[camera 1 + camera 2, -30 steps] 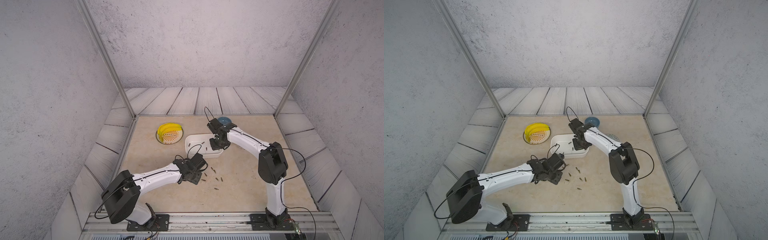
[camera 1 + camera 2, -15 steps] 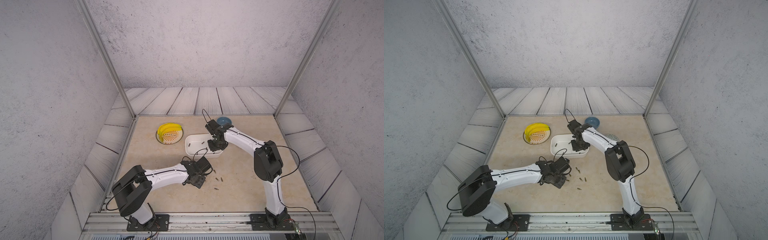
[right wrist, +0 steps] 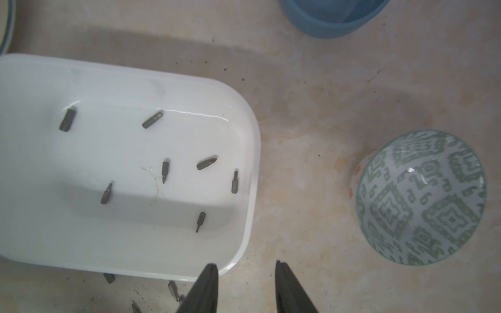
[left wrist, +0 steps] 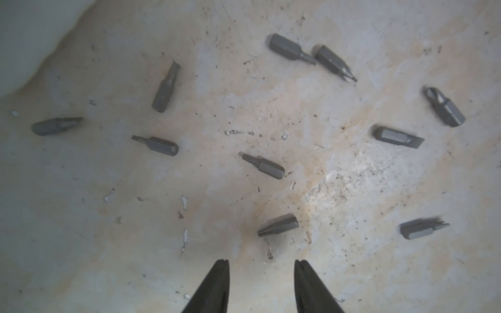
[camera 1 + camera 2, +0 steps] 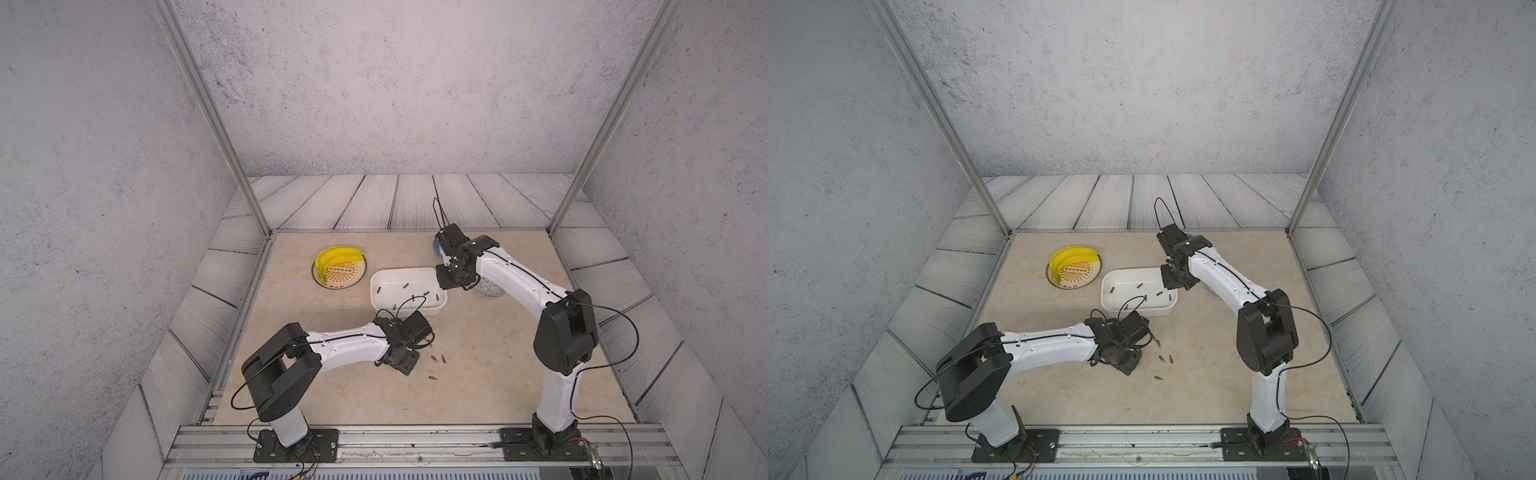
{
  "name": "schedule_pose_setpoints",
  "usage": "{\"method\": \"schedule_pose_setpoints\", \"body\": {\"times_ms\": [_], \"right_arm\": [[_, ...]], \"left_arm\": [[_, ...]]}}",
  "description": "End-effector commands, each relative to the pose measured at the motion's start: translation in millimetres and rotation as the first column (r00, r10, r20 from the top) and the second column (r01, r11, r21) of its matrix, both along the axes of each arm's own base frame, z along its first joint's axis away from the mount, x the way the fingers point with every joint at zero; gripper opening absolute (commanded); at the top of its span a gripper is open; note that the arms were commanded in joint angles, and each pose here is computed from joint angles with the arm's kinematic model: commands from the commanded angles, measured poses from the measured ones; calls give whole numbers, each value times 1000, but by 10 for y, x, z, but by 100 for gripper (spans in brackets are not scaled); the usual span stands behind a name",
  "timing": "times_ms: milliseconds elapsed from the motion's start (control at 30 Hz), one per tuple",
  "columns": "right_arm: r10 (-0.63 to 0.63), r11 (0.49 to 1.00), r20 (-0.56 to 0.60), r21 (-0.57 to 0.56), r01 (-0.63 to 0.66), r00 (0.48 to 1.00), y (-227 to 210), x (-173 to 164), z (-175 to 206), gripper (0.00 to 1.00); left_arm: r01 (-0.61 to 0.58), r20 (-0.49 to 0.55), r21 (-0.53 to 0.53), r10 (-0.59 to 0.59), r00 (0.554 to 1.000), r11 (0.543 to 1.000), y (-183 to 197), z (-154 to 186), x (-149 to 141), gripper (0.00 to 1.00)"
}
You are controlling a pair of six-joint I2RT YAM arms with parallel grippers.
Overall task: Put the bit on the desktop into the storage box
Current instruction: Place the screwdriver bit in the storage box, then pick up the screwdriver bit from the center of the board.
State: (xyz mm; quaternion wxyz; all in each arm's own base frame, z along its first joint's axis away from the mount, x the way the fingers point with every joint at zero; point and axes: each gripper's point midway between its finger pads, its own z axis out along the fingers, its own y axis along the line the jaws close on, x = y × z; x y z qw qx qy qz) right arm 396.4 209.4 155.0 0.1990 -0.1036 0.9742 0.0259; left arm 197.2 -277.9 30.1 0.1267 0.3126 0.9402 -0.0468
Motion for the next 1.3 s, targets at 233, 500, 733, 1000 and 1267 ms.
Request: {"method": "schedule_pose_setpoints", "body": {"times_ms": [233, 500, 733, 1000, 1267], "right_arm": [[-8, 1000, 56, -14, 9, 998, -239, -283, 370, 40], [-21, 1000, 108, -20, 24, 994, -380, -399, 596, 39], [-28, 999, 131, -17, 30, 991, -417, -419, 675, 40], [-47, 999, 126, 1, 47, 991, -509, -598, 653, 40], [-74, 997, 108, -7, 75, 991, -676, -846, 446, 40]], "left_arm": [[23, -18, 48, -23, 1000, 999, -80, -175, 47, 44], [37, -28, 38, -36, 999, 999, -192, -196, 92, 36], [47, -66, 62, -43, 997, 997, -167, -246, 34, 26], [57, -125, 128, -41, 991, 990, -62, -403, -55, 26], [54, -148, 124, -36, 988, 991, -29, -476, -120, 14]]}}
